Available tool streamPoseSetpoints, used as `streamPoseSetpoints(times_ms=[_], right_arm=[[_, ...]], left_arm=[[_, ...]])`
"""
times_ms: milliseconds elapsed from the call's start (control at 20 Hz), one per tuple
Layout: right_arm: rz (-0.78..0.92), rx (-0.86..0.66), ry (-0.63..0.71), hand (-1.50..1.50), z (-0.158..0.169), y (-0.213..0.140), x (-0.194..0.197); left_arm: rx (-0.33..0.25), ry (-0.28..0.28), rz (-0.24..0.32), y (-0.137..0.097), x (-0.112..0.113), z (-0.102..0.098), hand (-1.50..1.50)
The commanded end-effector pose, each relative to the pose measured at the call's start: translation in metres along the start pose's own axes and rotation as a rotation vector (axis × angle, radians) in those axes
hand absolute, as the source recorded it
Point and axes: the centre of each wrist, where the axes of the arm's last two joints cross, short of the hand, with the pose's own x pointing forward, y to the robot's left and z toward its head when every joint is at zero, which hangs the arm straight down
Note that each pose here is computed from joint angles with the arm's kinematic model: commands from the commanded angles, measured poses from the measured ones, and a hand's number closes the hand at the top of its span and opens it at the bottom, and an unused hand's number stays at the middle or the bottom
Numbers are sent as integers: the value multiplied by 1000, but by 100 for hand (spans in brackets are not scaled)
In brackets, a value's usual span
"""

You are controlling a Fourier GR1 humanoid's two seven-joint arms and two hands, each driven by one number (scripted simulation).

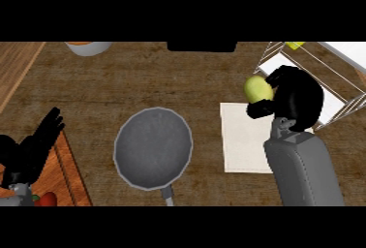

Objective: Pick the lemon from the placemat and place it in the tiered shelf

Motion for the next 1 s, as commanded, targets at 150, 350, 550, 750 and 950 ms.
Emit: streamPoseSetpoints(times_ms=[150, 350, 550, 750, 950], right_arm=[[-235, -85, 41, 150, 31, -69, 65], [-210, -163, 29, 150, 37, -106, 79], [-267, -200, 5, 150, 30, -134, 98], [-231, -312, 42, 150, 18, -166, 106], [-55, -347, 95, 150, 8, -167, 114]], left_arm=[[38, -5, -5, -1, -7, 3, 0], [44, 6, -4, -1, 5, 10, 0], [34, 22, 11, 10, -9, 4, 0], [35, -4, 7, 12, -2, 4, 0], [62, 6, -10, 2, -3, 9, 0]])
